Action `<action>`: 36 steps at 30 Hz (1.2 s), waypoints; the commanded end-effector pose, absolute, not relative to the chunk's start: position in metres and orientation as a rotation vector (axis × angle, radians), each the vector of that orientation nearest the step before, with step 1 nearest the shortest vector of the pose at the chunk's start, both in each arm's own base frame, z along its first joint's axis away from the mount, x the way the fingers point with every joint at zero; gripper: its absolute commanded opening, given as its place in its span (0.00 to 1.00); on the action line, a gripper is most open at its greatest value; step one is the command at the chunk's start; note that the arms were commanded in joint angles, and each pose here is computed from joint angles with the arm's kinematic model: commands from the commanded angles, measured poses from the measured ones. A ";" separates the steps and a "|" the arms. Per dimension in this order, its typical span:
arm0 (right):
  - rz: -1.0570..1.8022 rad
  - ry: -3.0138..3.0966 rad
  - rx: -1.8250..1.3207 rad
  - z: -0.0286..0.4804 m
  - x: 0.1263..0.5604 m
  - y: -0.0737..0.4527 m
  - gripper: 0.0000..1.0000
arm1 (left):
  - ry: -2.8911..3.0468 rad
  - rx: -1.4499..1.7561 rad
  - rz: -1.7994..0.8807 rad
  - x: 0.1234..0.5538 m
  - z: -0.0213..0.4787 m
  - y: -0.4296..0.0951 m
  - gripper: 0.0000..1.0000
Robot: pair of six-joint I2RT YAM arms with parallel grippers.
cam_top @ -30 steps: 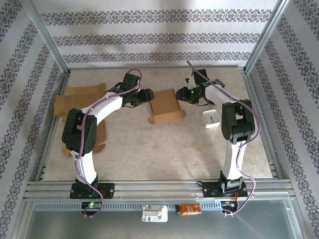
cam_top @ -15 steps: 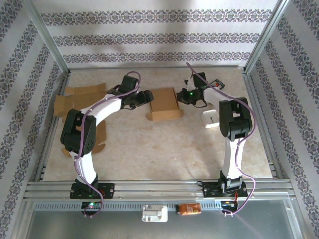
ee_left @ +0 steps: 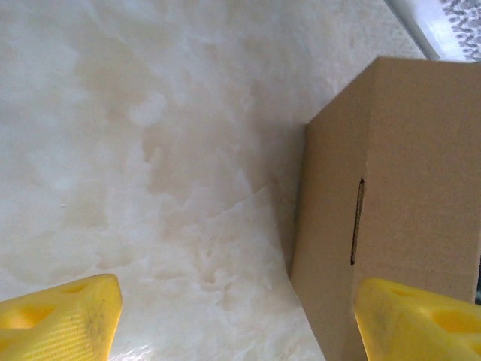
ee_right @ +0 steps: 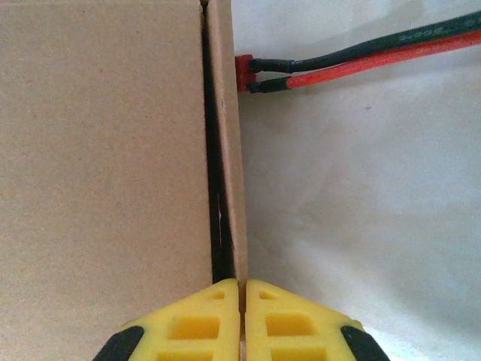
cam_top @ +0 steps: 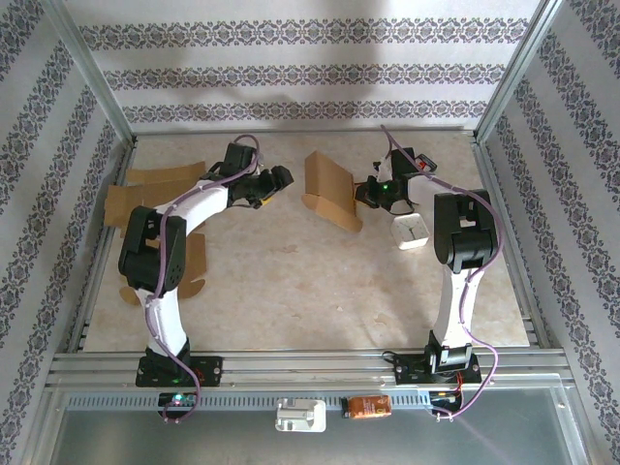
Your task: Fold the paper box
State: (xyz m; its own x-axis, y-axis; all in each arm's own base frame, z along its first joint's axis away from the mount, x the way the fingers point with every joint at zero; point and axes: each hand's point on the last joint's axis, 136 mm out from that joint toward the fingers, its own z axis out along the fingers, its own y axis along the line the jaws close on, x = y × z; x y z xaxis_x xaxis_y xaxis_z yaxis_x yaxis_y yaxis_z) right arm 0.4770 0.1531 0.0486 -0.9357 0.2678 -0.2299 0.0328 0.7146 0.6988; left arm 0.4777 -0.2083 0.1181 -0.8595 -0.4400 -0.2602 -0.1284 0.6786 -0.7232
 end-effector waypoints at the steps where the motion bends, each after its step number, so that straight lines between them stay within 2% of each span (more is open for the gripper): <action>1: 1.072 2.630 0.269 0.039 0.472 0.152 0.08 | 2.360 -0.360 -1.242 0.495 0.144 -0.234 0.82; 10: 1.058 2.640 0.257 0.040 0.467 0.151 0.08 | 2.316 -0.414 -1.255 0.522 0.148 -0.265 0.92; 13: 1.052 2.646 0.251 0.040 0.466 0.150 0.09 | 2.252 -0.445 -1.365 0.527 0.147 -0.275 0.93; 18: 1.054 2.651 0.257 0.039 0.465 0.150 0.09 | 2.315 -0.377 -1.363 0.522 0.134 -0.294 0.91; 21: 1.056 2.649 0.256 0.040 0.465 0.151 0.09 | 2.339 -0.349 -1.376 0.518 0.130 -0.307 0.85; 28: 1.041 2.649 0.250 0.045 0.464 0.150 0.11 | 2.402 -0.409 -1.302 0.514 0.116 -0.305 0.60; 31: 1.047 2.637 0.249 0.052 0.464 0.150 0.18 | 2.451 -0.448 -1.248 0.510 0.112 -0.299 0.50; 36: 1.048 2.575 0.198 0.094 0.458 0.150 0.43 | 2.519 -0.531 -1.148 0.498 0.110 -0.283 0.39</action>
